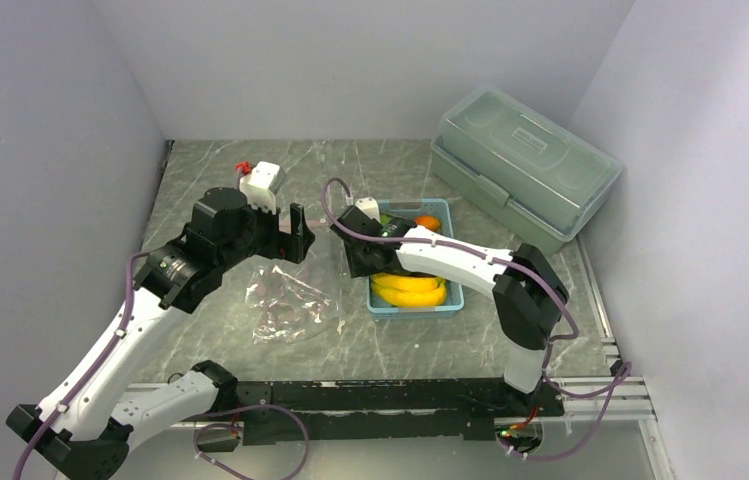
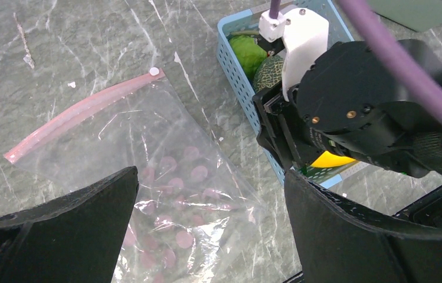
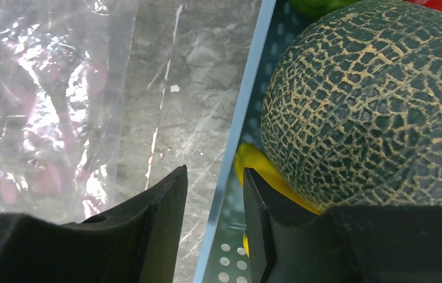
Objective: Place the food in the zip-top bag and seal the zipper
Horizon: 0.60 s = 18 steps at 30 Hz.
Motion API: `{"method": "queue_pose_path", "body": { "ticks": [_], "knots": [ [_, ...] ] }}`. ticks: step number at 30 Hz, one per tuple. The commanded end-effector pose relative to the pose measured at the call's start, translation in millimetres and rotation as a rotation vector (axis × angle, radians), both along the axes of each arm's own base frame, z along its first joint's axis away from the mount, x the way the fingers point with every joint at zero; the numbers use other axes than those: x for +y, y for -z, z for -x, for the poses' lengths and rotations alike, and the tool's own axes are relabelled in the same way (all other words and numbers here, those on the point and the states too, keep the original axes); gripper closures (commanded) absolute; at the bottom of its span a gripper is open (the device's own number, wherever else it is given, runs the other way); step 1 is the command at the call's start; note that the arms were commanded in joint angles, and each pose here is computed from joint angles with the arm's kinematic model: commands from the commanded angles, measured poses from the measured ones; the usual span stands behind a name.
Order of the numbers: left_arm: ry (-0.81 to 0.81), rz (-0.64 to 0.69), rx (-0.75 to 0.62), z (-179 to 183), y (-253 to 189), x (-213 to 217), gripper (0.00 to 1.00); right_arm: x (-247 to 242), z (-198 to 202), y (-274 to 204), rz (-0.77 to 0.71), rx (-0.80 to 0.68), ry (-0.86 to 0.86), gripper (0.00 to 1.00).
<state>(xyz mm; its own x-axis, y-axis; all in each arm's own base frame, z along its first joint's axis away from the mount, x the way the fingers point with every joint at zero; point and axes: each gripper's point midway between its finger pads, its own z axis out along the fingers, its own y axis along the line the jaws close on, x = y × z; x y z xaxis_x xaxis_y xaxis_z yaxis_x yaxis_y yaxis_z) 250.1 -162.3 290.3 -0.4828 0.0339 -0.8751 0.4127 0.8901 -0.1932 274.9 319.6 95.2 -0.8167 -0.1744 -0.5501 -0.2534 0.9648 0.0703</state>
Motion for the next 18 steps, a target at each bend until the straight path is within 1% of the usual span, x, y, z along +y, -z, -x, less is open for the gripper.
{"method": "queue_pose_path", "body": {
  "ticks": [1, 7, 16, 18],
  "knots": [
    [0.001, 0.041, -0.04, 0, -16, -1, 0.01, 13, -15, -9, -0.036, -0.052, 0.032, 0.58],
    [0.0, 0.039, -0.039, 1, -16, -1, 0.01, 10, -19, -1, 0.004, -0.057, 0.042, 0.69],
    [-0.003, 0.037, -0.038, 0, -15, -1, 0.01, -5, -21, 0, 0.053, -0.083, 0.066, 0.99],
    [-0.003, 0.036, -0.035, 0, -14, -1, 0.01, -8, -21, -1, 0.052, -0.086, 0.071, 1.0]
  ]
}}
